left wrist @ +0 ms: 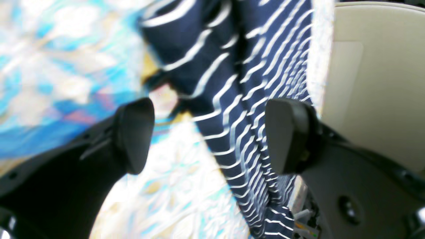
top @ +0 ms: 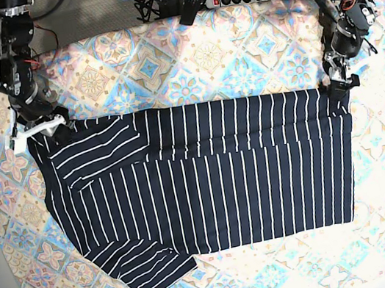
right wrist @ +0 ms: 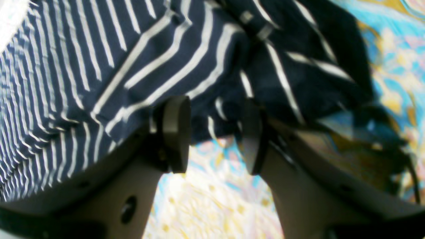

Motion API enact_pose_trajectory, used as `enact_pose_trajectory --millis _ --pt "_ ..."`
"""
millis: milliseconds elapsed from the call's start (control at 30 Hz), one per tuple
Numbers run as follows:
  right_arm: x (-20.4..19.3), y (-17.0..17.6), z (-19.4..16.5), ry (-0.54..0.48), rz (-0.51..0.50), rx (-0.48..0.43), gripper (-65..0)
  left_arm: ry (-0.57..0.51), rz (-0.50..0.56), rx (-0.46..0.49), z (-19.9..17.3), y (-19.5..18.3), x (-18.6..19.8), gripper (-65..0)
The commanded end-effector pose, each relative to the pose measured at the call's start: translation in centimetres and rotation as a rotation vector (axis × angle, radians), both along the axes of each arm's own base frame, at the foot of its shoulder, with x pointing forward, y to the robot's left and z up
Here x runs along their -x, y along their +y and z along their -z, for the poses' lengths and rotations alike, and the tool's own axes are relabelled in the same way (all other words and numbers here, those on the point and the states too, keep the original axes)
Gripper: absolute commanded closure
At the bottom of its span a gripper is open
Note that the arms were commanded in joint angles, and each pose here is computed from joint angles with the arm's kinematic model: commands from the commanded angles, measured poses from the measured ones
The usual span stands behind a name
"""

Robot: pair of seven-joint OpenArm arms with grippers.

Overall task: Fold the T-shirt properly
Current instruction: 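Fold the gripped shoulder edge down over the shirt body with both grippers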

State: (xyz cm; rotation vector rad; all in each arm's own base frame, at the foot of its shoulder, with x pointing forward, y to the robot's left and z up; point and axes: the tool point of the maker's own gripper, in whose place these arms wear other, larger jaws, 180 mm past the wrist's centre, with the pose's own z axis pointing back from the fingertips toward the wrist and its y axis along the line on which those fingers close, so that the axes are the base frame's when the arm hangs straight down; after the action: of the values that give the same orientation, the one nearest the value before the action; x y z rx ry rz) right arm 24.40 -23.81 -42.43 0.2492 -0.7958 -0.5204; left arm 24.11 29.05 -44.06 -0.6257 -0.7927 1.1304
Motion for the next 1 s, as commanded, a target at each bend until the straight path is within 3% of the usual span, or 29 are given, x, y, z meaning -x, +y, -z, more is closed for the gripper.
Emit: enact_pose_trajectory --millis 0,267,500,667,967 --pt "-0.7 -0.1 -1.1 -0.042 -0.011 0.012 -25.1 -0.047 0.006 -0.022 -1.4 0.7 -0.9 -49.7" --pt "0.3 -0.6 0.7 0.009 0.012 -0.005 -26.1 -0.04 0.012 -0.022 -1.2 0.5 -1.0 -49.8" --pt "0.6 0.2 1.4 0.019 0.026 -0.033 -39.1 -0.021 -0.014 0.017 0.2 0.6 -1.7 -49.8" --pt "0.6 0.5 1.4 0.018 0.03 -0.044 -39.3 0.003 -0.036 0.053 1.5 0.6 -2.1 -49.8" --pt "0.8 0.5 1.9 0.031 0.035 -0.047 -39.3 -0.01 -0.026 0.027 1.0 0.6 -4.0 -49.8"
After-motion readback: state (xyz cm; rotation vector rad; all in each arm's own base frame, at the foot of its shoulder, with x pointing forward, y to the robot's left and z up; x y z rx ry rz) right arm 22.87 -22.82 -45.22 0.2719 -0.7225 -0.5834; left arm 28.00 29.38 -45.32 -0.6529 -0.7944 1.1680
